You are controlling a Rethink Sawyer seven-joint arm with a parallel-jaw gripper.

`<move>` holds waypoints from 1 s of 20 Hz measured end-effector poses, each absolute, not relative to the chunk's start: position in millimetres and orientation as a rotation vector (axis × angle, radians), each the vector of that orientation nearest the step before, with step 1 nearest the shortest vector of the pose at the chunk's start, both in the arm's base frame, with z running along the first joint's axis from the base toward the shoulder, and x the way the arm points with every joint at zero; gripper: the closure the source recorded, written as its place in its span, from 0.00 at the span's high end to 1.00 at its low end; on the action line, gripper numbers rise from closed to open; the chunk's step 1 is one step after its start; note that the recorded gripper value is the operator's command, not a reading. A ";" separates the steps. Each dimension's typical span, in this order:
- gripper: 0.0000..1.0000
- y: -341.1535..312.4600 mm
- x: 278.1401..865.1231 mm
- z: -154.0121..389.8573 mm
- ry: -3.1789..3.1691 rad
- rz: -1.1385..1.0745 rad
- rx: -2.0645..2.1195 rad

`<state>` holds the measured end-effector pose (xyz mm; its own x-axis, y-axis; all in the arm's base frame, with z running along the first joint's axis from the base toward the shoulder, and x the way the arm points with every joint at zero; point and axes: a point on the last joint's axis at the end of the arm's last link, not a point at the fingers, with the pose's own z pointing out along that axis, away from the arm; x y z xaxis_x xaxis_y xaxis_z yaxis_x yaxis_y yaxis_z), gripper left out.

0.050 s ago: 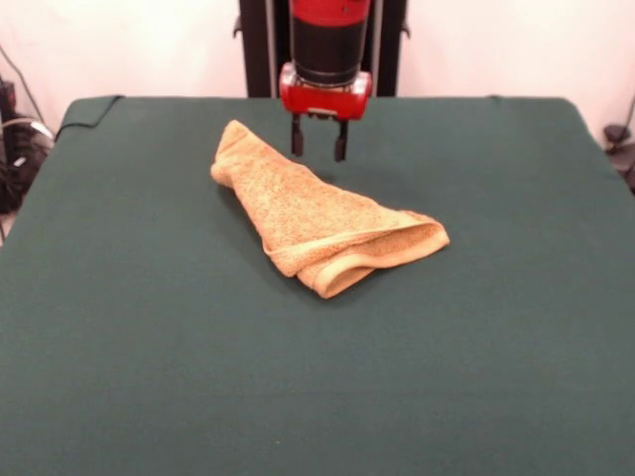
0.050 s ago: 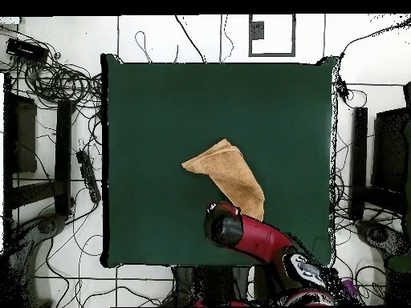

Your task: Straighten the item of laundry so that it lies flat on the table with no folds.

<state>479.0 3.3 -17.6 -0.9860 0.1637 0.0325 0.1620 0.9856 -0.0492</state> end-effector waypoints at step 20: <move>1.00 -8.2 531.5 -40.4 -3.026 0.038 -0.249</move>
<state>531.5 -8.2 -40.4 -0.9811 0.1641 0.1022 0.1614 0.9863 -0.0334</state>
